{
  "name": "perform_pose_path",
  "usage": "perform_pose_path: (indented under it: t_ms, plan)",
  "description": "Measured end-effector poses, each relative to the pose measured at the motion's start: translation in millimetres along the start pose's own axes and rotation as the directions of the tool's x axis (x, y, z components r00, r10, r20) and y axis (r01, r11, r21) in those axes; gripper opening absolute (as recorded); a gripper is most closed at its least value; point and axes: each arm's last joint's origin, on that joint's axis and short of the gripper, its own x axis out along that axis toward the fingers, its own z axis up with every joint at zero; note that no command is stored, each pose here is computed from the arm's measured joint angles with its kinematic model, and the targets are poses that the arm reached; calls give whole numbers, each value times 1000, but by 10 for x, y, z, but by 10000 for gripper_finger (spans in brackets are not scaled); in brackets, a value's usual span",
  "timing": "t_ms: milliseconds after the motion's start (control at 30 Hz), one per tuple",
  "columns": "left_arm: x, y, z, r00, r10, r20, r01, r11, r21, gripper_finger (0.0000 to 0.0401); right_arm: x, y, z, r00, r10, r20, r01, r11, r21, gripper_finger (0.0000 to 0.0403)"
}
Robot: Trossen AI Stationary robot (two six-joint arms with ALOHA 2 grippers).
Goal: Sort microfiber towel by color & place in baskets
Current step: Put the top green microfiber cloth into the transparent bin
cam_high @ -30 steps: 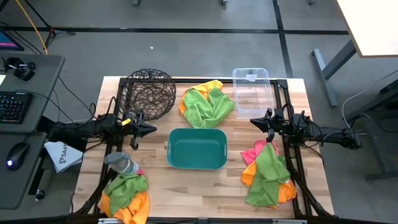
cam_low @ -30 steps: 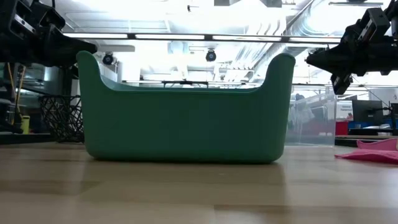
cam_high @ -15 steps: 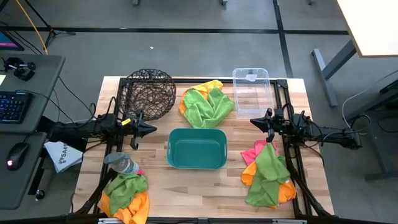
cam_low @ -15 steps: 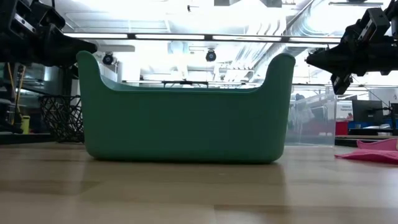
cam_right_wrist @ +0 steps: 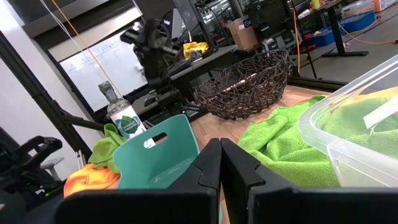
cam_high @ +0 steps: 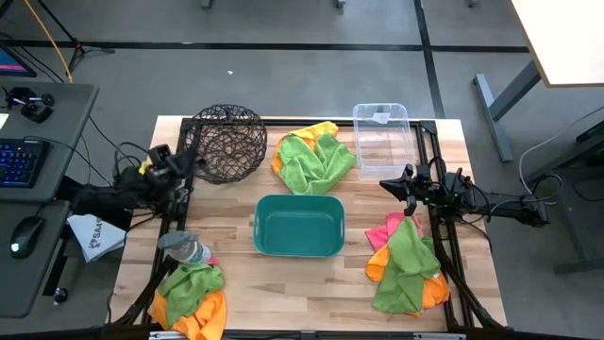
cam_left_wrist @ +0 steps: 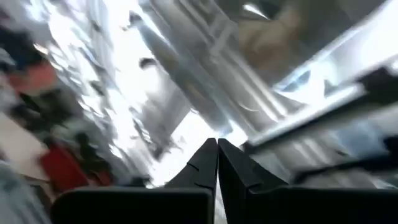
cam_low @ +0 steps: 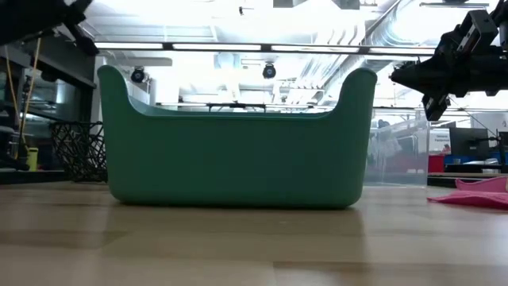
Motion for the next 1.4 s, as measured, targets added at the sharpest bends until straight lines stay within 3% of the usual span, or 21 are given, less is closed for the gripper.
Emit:
perform_pose_path:
  t_ms: [167, 233, 300, 367, 433, 533, 667, 733, 833, 1033, 1200, 1400]
  plan:
    - [411, -161, -129, 969, 111, -219, -94, 992, 90, 1, 0, 0, 0, 1000, 0, 0, 0, 1000, 0, 0]
    - [678, -211, -261, 930, 178, -320, -126, 976, 178, 1, 0, 0, 0, 1000, 0, 0, 0, 1000, 0, 0]
    - [951, -196, -409, 864, 308, -397, -188, 931, 313, 2, 0, 0, 0, 1000, 0, 0, 0, 1000, 0, 0]
    - [1231, -106, -542, 761, 477, -440, -252, 842, 478, 11, 0, 0, 0, 1000, 0, 0, 0, 1000, 0, 0]
    - [1467, 53, -640, 614, 641, -460, -292, 726, 622, 27, 0, 0, 0, 1000, 0, 0, 0, 1000, 0, 0]
    - [1829, 302, -738, 418, 784, -460, -310, 599, 739, 62, 0, 0, 0, 1000, 0, 0, 0, 1000, 0, 0]
    - [2190, 720, -886, 174, 863, -474, -245, 505, 828, 119, 0, 0, 1, 1000, 0, 1, 0, 1000, 0, 0]
    - [2331, 900, -978, 96, 866, -491, -219, 500, 838, 145, 0, 0, 0, 1000, 0, 0, 0, 1000, 0, 0]
    - [2510, 1102, -1113, 46, 851, -522, -155, 523, 838, 174, 0, 0, 0, 1000, 0, 0, 0, 1000, 0, 0]
    - [2649, 1444, -1301, -2, 849, -528, -44, 527, 848, 190, 0, 0, 0, 1000, 0, 0, 0, 1000, 0, 0]
    - [2578, 1708, -1339, -85, 832, -548, 14, 551, 834, 189, 0, 0, 0, 1000, 1, 0, -1, 1000, 0, 0]
    - [2505, 1936, -1377, -138, 833, -536, 65, 548, 834, 189, 0, 0, 0, 1000, 1, 0, -1, 1000, 0, 0]
